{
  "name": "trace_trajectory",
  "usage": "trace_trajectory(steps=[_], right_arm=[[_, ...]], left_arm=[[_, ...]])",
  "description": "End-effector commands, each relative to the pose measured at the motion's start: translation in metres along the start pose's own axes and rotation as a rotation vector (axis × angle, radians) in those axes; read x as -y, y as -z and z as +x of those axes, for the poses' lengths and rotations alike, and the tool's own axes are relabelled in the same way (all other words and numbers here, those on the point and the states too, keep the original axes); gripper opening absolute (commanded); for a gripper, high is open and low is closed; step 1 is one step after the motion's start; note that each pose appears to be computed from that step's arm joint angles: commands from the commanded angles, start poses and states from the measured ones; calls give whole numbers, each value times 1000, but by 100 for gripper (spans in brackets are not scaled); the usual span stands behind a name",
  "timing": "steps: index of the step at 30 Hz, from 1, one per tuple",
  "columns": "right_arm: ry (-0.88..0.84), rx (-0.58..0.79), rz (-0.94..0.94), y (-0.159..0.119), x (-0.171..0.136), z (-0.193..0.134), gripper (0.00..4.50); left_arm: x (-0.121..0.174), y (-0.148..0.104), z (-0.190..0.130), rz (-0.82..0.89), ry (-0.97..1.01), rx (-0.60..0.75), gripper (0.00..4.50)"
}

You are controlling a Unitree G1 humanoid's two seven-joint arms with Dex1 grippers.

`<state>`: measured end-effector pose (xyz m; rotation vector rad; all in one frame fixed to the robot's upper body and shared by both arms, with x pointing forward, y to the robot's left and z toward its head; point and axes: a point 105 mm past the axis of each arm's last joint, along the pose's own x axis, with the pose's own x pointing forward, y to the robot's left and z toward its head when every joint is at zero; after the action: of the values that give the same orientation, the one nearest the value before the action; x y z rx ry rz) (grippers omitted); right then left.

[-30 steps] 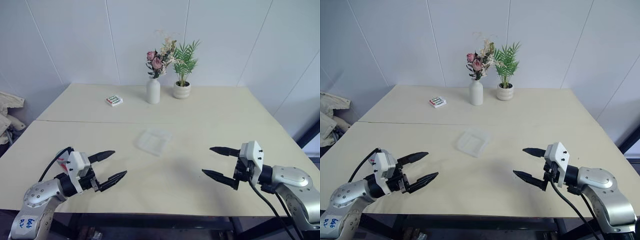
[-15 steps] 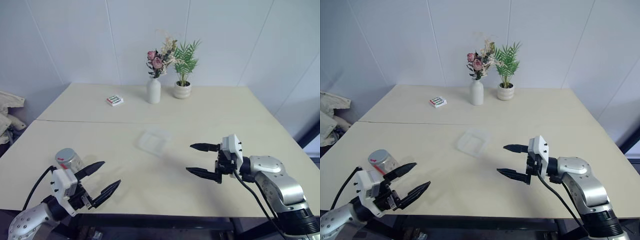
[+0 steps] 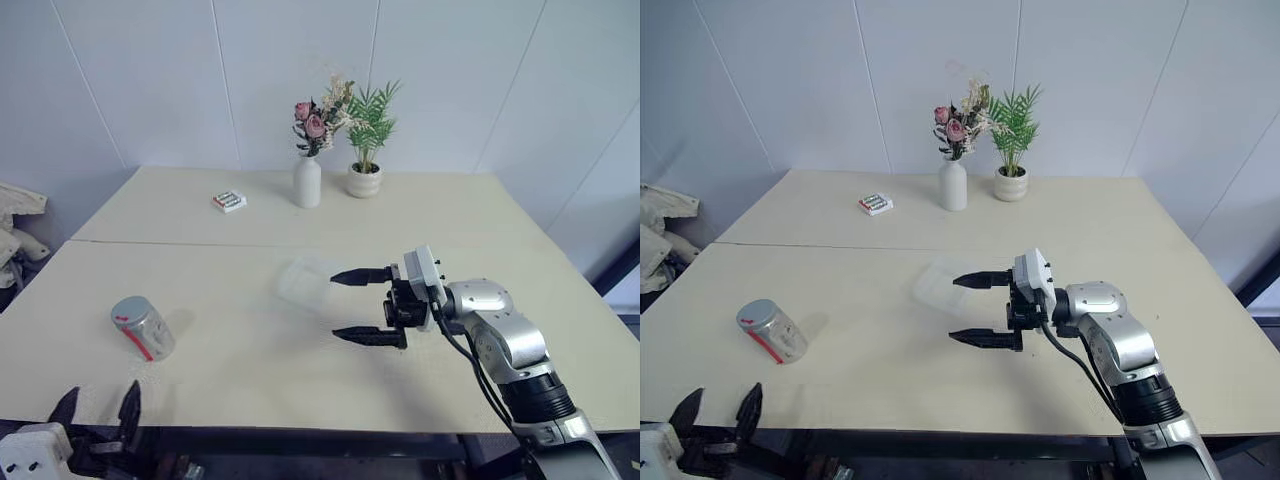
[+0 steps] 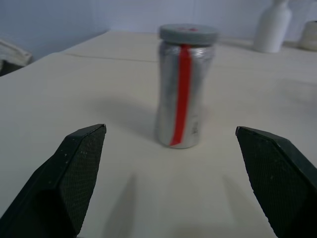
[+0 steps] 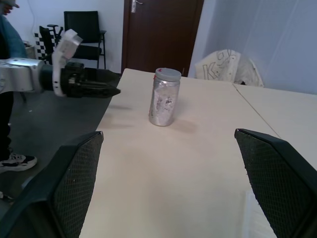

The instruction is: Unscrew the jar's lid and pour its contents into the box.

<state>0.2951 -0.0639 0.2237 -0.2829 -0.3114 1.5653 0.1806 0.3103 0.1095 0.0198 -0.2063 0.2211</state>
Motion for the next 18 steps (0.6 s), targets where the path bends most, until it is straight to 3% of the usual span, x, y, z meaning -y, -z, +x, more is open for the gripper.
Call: trace_trajectory(steps=[1, 10, 18], right_arm=[[-65, 14, -58, -10, -7, 2, 450], [-67, 25, -74, -13, -12, 5, 450], [-49, 27, -77, -14, -12, 4, 450]], left_arm=[[-15, -12, 11, 72, -23, 45, 448], [2, -9, 49, 14, 113, 68, 448], [10, -4, 57, 17, 109, 70, 448]])
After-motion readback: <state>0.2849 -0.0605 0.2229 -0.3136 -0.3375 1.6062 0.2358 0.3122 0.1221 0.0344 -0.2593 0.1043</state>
